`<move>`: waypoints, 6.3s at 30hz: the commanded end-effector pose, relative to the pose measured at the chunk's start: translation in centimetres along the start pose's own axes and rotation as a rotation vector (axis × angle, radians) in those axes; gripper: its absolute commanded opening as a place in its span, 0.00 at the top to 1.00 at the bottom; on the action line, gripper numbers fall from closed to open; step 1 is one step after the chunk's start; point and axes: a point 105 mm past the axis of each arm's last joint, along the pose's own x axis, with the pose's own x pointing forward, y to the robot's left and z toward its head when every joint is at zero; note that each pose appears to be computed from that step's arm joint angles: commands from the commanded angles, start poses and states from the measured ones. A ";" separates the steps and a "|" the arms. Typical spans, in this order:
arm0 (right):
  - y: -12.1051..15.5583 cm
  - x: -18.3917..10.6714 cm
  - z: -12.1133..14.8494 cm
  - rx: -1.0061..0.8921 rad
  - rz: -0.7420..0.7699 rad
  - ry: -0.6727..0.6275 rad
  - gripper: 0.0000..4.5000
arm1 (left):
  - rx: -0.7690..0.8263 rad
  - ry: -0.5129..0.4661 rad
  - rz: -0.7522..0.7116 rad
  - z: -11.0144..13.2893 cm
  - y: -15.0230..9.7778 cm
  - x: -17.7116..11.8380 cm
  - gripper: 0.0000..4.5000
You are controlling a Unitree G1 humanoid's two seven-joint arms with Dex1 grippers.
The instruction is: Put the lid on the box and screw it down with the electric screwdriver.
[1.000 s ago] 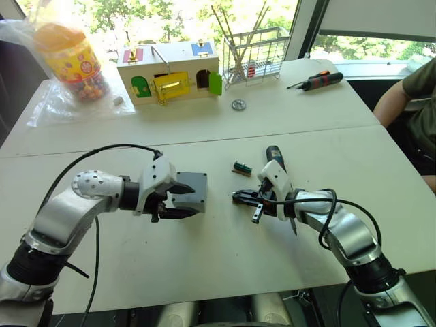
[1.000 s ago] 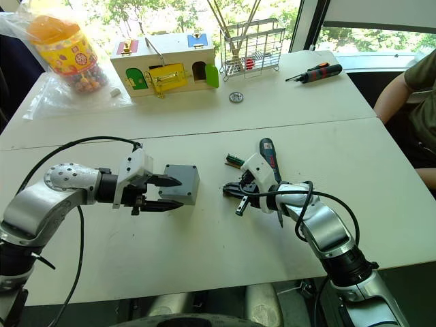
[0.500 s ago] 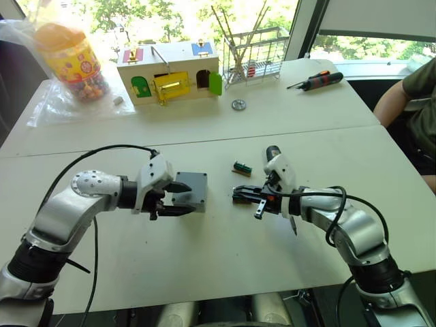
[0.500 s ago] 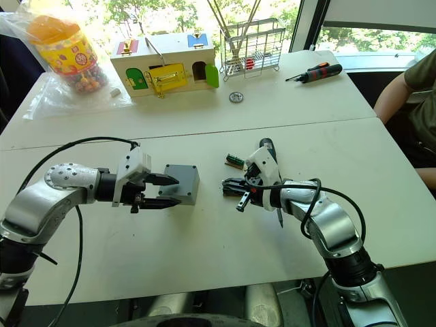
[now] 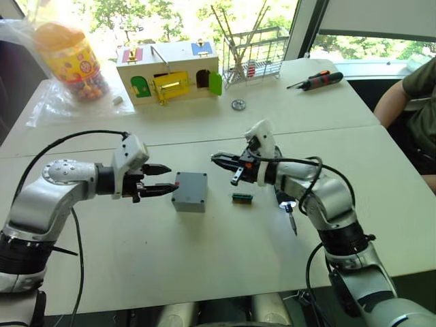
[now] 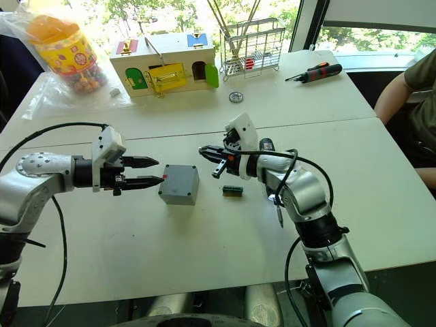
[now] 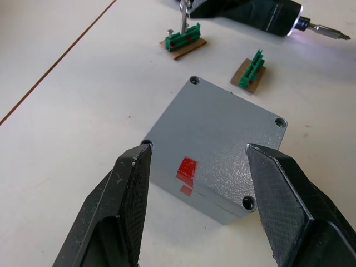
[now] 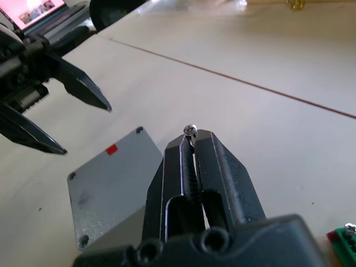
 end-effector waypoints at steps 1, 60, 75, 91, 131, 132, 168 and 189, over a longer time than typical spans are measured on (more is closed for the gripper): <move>0.7 0.3 1.5 -0.052 0.040 -0.048 0.99 | 0.011 -0.032 0.026 0.8 0.0 -0.7 0.39; 1.6 0.9 -0.5 -0.003 0.049 -0.027 0.99 | 0.018 -0.006 0.007 -0.2 -0.6 0.8 0.39; 2.1 1.2 -0.9 0.004 0.065 -0.013 0.99 | 0.019 -0.003 0.009 -0.5 -0.6 0.8 0.39; 2.0 1.4 -0.8 -0.010 0.068 -0.011 0.70 | 0.018 -0.008 0.009 -0.4 -0.6 0.9 0.39; -6.0 -11.4 -3.7 0.601 -0.253 0.894 0.00 | 0.395 -0.126 -0.321 3.6 -8.4 8.0 0.39; -6.0 -11.3 -3.8 0.604 -0.253 0.901 0.00 | 0.396 -0.124 -0.316 3.5 -8.3 8.0 0.39; -8.1 -9.1 9.3 0.154 -0.420 -0.057 0.62 | 0.088 -0.157 -0.003 3.0 -0.8 1.8 0.39; 2.9 -0.8 9.5 0.161 -0.096 -0.599 0.62 | 0.044 -0.006 -0.015 -0.8 -2.2 3.1 0.39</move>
